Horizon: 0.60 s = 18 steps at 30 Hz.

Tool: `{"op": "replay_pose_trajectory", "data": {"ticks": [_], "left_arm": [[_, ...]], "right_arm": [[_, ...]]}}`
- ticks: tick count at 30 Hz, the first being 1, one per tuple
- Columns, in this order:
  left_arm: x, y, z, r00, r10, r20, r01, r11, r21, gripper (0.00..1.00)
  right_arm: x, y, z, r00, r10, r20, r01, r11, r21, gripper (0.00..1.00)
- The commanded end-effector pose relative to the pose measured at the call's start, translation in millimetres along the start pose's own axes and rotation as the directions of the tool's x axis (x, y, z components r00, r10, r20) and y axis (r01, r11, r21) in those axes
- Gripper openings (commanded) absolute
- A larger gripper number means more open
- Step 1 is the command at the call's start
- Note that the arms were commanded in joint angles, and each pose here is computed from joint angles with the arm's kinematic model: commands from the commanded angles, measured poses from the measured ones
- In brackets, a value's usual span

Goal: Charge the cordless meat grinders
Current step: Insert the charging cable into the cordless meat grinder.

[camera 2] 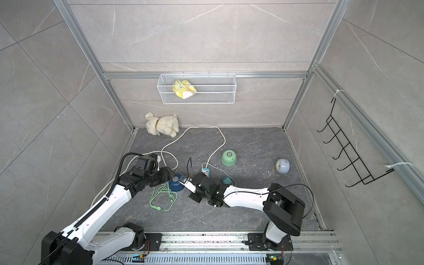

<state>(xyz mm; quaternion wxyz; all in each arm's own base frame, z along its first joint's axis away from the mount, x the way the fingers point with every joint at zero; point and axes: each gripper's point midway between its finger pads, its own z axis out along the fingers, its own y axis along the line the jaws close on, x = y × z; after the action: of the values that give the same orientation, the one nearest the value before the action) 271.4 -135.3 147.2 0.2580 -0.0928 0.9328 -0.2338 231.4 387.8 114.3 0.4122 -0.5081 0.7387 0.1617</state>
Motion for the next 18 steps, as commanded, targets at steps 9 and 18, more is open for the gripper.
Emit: {"op": "replay_pose_trajectory", "data": {"ticks": [9,18], "left_arm": [[10,2,8,0.998,0.056,-0.038,-0.055,0.998,0.028,0.63],[16,10,16,0.996,0.072,-0.062,-0.072,0.997,0.005,0.62]], "right_arm": [[-16,-6,8,0.999,-0.049,0.008,0.049,0.999,0.016,0.0],[-16,-12,8,0.999,-0.048,-0.006,0.048,0.999,0.019,0.0]]}}
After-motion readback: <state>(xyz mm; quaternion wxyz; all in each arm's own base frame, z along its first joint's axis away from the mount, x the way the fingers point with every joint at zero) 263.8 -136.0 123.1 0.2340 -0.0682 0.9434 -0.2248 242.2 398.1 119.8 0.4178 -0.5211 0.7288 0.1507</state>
